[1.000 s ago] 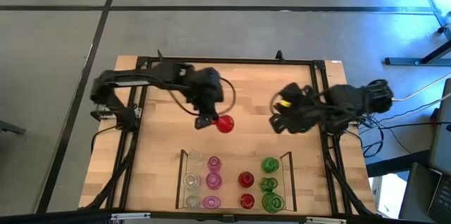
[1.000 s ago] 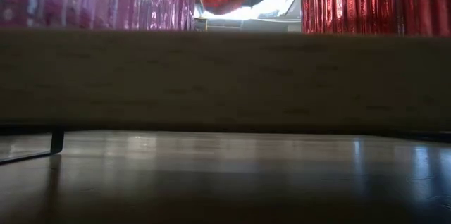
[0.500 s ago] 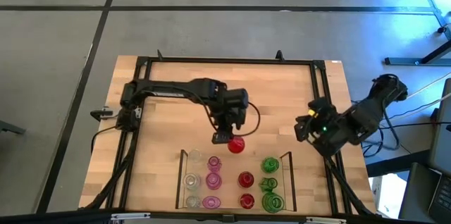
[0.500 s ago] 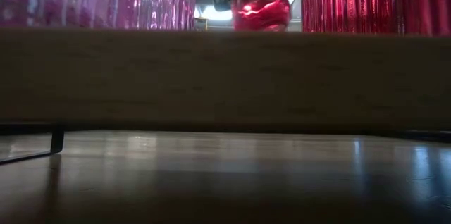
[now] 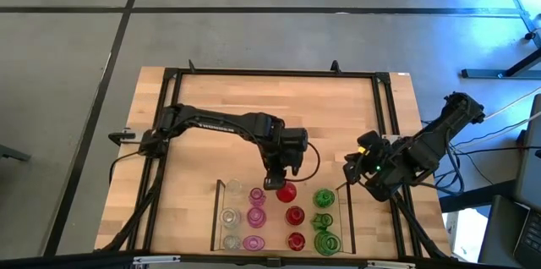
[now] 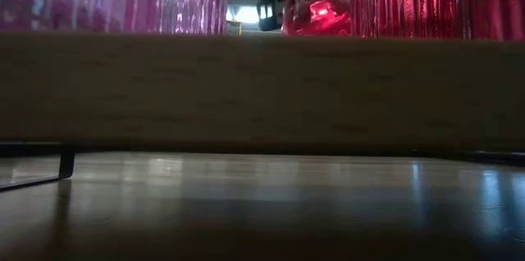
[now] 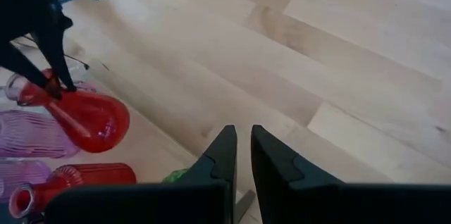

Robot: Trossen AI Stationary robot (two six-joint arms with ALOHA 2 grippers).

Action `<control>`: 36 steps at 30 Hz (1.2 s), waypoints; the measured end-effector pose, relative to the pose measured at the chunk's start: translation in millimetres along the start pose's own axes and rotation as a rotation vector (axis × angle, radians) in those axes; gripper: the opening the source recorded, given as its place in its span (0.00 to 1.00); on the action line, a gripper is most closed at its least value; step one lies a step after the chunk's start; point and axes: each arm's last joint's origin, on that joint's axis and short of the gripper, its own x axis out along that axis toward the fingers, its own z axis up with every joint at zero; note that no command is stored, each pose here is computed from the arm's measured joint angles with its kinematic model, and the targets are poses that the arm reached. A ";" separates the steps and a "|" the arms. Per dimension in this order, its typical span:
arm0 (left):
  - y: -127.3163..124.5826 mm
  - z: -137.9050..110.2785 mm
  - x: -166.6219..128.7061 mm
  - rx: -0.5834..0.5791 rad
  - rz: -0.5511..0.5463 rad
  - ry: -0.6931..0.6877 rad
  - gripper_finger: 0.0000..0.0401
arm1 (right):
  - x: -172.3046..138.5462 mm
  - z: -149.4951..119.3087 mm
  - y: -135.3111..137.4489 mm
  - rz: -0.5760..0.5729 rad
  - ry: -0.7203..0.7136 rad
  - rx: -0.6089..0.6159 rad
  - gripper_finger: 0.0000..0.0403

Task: Sort vases onto shelf
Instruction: Put the red vase aligned with the other red vases on the shelf

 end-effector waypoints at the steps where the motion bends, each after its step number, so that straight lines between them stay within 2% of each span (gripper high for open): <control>1: 1.1 0.2 1.9 -0.017 0.002 0.004 0.06 | 0.0 0.0 -0.1 -0.001 0.000 -0.001 0.07; 5: 6.7 1.4 9.5 -0.039 0.016 0.017 0.10 | -0.1 0.1 -0.3 -0.002 0.000 -0.002 0.07; 13: 1.9 3.4 20.3 -0.049 -0.027 0.018 0.07 | -0.2 0.2 -0.7 -0.004 0.000 -0.029 0.07; 19: 0.1 8.2 20.7 -0.063 -0.033 -0.028 0.09 | -0.2 -0.3 -1.3 -0.010 0.018 -0.042 0.07; 36: -0.3 8.2 20.4 -0.064 -0.046 -0.026 0.10 | -0.3 -0.6 -1.4 -0.012 0.037 -0.059 0.07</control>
